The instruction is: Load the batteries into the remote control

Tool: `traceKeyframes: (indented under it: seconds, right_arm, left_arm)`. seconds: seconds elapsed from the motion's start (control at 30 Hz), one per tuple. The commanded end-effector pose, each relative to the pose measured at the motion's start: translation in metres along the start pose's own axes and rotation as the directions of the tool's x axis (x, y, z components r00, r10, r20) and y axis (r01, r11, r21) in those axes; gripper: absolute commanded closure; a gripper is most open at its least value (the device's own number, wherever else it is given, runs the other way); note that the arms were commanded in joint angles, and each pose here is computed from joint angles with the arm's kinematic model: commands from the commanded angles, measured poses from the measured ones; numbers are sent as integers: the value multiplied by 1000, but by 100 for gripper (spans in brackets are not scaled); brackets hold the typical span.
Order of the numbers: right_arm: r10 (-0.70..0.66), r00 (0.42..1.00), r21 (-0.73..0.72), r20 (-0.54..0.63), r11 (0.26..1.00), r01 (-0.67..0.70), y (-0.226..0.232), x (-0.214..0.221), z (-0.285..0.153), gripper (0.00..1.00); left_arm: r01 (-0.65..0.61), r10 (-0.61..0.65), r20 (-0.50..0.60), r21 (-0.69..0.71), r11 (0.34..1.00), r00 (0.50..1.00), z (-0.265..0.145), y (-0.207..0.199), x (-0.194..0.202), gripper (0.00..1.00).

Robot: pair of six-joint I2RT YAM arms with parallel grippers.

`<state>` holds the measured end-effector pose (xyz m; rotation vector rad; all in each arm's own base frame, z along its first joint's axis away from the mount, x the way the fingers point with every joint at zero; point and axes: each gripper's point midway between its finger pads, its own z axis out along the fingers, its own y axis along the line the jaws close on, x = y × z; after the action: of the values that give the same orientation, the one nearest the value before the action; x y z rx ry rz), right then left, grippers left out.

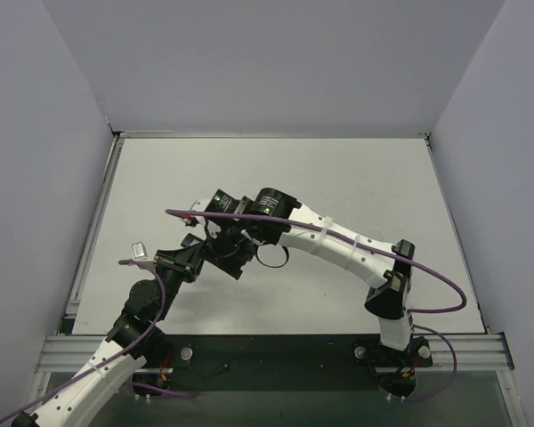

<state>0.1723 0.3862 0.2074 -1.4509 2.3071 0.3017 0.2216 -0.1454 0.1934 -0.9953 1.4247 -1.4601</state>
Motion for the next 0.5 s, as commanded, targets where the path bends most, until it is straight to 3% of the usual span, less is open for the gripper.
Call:
traceKeyframes:
  seconds: [0.0, 0.07, 0.17, 0.2, 0.3, 0.33, 0.47]
  right_arm:
    - [-198, 975, 7, 101, 980, 198, -7, 5, -46, 25]
    - [-295, 947, -4, 124, 955, 297, -7, 12, -50, 25]
    - [-466, 859, -54, 211, 872, 486, 4, 14, -57, 25]
    - [-555, 801, -65, 226, 812, 581, 6, 21, -57, 25]
    - [-643, 708, -97, 292, 717, 691, 17, 29, -53, 24]
    - [-696, 646, -85, 313, 657, 749, 18, 29, -51, 27]
    - [-742, 565, -100, 361, 572, 814, 27, 28, -46, 29]
  left_arm:
    - [17, -17, -32, -8, 1000, 999, -1, 14, 7, 100]
    - [16, -17, -47, -11, 1000, 999, -1, 14, 9, 100]
    - [16, -17, -63, -11, 1000, 998, -1, 13, 12, 100]
    - [19, -19, -66, -8, 1000, 998, -1, 12, 13, 100]
    - [17, -18, -78, -2, 1000, 997, -1, 10, 15, 100]
    - [18, -18, -84, -5, 1000, 996, -2, 11, 16, 100]
    - [17, -17, -102, -2, 1000, 995, -2, 10, 19, 100]
